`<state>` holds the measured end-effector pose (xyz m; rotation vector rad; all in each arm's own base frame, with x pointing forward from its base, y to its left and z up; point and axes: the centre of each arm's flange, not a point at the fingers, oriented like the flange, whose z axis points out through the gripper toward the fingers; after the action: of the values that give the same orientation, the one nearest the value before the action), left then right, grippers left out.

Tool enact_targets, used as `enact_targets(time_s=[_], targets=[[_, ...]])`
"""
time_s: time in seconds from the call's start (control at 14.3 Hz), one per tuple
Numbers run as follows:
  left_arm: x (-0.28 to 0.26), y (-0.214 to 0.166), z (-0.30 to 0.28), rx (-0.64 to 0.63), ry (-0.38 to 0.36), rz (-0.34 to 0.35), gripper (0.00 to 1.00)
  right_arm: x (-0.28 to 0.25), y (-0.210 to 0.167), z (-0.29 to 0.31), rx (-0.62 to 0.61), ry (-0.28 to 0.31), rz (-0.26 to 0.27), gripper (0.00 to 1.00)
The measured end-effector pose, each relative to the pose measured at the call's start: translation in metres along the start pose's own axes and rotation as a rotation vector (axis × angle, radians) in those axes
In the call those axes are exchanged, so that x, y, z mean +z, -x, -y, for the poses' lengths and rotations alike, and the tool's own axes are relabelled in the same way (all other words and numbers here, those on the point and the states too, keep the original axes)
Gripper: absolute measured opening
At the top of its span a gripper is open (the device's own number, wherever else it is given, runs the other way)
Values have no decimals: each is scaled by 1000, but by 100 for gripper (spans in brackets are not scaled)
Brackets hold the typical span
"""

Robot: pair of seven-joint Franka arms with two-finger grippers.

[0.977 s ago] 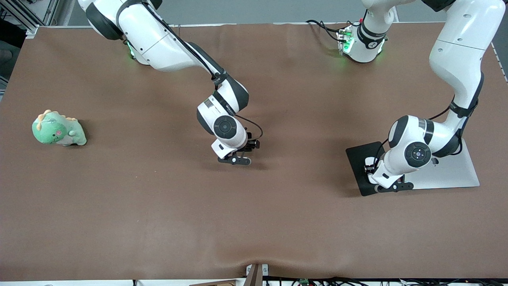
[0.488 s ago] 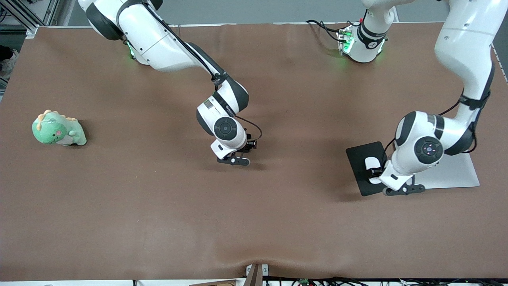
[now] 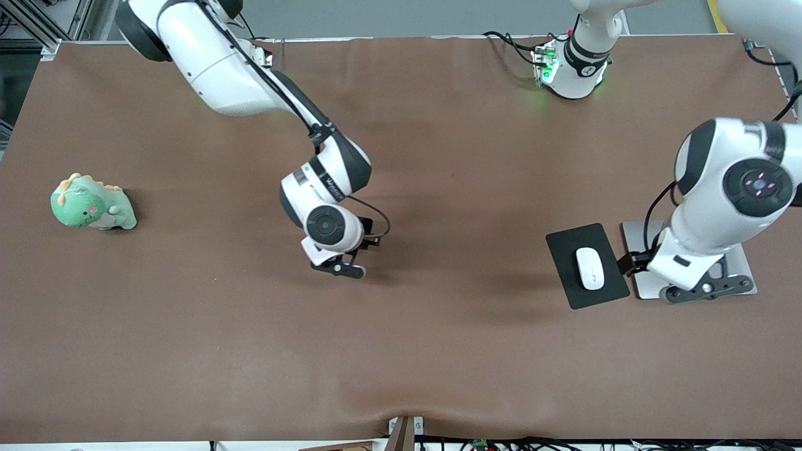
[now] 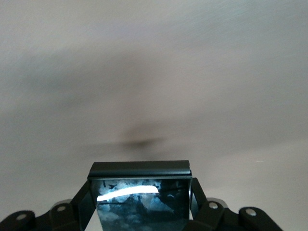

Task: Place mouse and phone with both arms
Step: 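Release the mouse and raise the left gripper while the right gripper lifts the phone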

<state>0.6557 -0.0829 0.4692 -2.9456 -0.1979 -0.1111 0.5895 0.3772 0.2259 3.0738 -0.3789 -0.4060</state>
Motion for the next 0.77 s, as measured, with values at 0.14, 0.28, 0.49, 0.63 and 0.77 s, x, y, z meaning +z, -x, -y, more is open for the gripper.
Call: enact_targets(time_s=[0.14, 0.28, 0.49, 0.63, 0.77], targets=[[-32, 8, 9, -30, 19, 16, 100, -14, -7, -21, 26, 3, 5, 81], [-61, 16, 24, -30, 21, 2, 100, -23, -8, -44, 25, 12, 11, 81], [-102, 33, 35, -19, 9, -12, 100, -36, -11, -87, 24, 21, 19, 81], [-127, 47, 37, -14, 43, -2, 100, -44, -15, -114, 32, 21, 22, 81], [-150, 58, 42, -20, 60, -10, 100, -49, -19, -138, 27, 21, 25, 81]])
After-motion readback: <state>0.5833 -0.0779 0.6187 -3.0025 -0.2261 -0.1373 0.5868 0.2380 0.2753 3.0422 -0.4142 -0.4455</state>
